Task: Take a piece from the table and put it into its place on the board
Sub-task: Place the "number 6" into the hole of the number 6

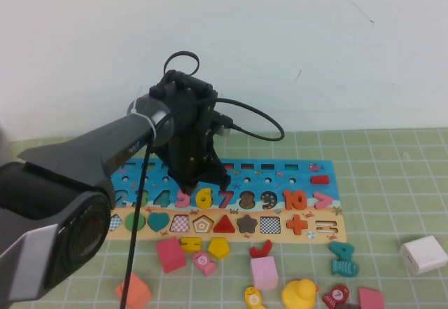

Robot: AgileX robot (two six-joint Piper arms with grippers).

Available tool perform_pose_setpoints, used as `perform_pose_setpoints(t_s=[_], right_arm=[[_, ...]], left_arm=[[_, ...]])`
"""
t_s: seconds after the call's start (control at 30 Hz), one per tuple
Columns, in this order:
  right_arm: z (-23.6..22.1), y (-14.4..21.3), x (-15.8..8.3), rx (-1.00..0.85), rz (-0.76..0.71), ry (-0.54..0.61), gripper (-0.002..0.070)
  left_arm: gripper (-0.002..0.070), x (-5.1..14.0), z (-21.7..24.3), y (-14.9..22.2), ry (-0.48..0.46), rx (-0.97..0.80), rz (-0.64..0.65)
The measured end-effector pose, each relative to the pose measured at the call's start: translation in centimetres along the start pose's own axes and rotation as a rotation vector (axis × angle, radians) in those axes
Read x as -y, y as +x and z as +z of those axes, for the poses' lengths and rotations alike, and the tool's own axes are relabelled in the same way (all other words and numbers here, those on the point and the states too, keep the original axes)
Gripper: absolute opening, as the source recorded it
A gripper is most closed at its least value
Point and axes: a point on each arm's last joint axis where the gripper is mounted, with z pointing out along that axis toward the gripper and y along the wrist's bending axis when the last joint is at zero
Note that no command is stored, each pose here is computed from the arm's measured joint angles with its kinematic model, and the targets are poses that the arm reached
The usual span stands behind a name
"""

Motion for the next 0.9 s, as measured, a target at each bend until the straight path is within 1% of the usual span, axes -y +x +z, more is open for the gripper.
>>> perform_pose_setpoints(t_s=[0.4, 0.9], right_arm=[[0.0, 0.0, 0.0, 0.0, 0.0, 0.0, -0.0001], [0.0, 0.0, 0.0, 0.0, 0.0, 0.0, -0.0001]], left_arm=[[-0.0001, 0.3, 1.8, 0.3, 0.011, -0.047, -0.003], [-0.0001, 0.5, 1.8, 0.0, 0.034, -0.016, -0.018]])
